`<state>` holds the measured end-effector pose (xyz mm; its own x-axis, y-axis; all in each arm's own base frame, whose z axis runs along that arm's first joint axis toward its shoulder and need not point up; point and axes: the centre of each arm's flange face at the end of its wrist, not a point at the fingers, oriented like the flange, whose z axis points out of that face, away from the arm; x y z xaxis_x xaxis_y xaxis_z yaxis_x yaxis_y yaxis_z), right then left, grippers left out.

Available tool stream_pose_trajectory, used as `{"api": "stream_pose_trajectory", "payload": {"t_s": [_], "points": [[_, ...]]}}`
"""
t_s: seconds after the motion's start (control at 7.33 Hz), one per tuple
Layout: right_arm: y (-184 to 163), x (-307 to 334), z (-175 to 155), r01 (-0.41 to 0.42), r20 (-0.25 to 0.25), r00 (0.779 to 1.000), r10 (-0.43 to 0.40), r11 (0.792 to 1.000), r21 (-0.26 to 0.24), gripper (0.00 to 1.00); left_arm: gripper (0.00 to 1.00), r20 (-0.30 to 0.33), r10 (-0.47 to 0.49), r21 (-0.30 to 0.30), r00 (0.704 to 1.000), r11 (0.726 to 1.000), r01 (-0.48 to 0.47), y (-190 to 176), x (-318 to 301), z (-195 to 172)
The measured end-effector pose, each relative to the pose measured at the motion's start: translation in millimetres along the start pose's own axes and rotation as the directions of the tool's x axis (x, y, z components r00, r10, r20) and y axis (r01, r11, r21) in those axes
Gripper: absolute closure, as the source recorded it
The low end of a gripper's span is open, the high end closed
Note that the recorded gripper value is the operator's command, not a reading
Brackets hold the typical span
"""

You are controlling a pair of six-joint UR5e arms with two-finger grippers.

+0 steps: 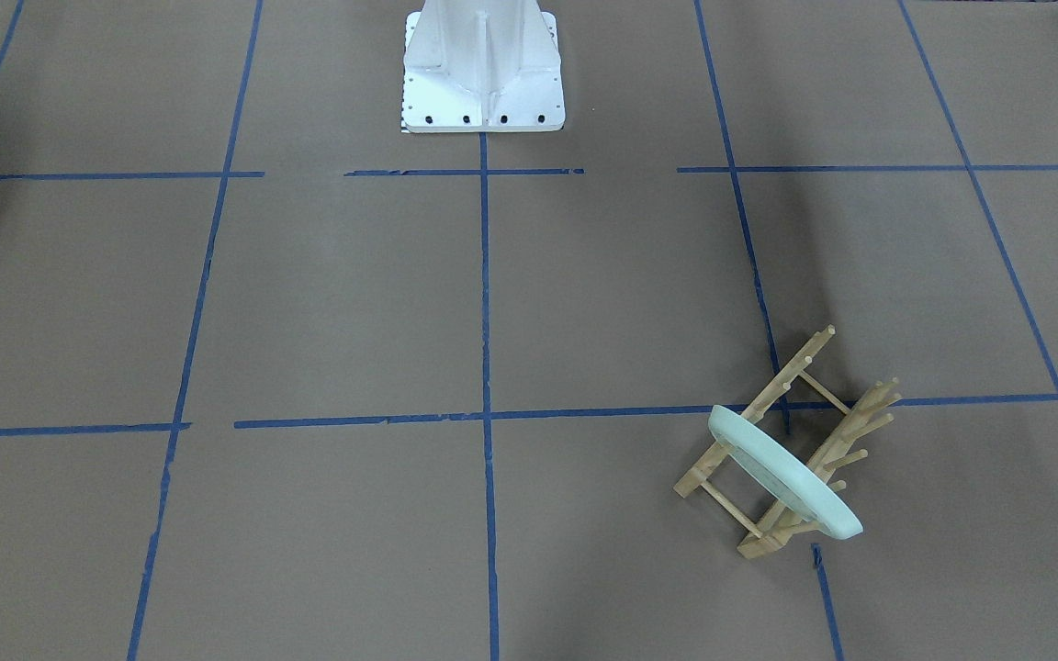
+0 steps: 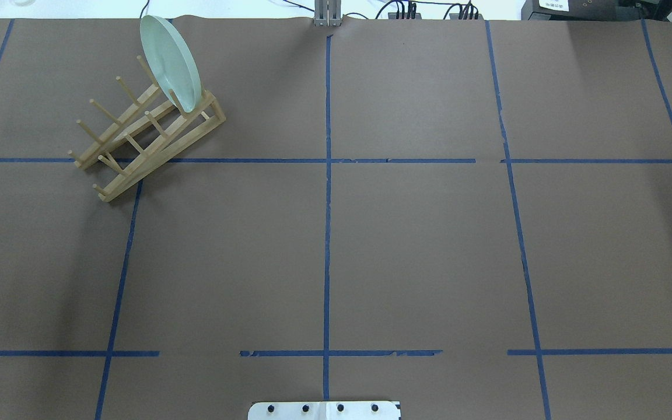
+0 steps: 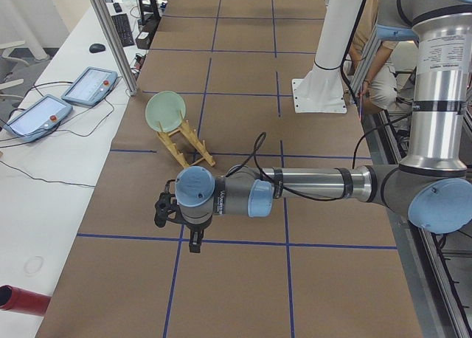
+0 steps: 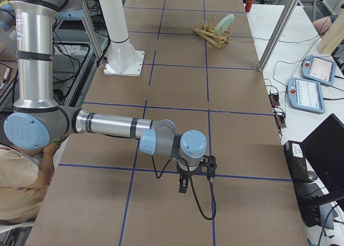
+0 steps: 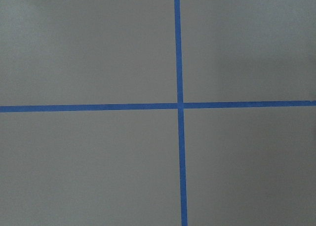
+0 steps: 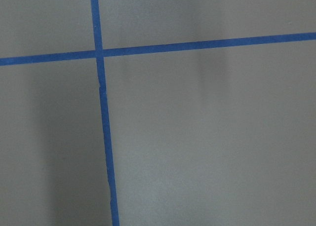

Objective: Place plate on table

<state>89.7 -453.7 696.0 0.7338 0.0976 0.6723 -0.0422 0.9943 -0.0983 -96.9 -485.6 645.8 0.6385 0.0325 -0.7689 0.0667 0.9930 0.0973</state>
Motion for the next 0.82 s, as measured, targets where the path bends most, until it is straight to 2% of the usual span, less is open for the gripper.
{"api": "stream_pose_trajectory", "payload": {"t_s": [0.82], "points": [[0,0,0,0.000,0.000,1.000,0.000,1.000,0.000,0.00,0.00,-0.004,-0.002,0.009,1.000,1.000,0.002,9,1,-2]]}}
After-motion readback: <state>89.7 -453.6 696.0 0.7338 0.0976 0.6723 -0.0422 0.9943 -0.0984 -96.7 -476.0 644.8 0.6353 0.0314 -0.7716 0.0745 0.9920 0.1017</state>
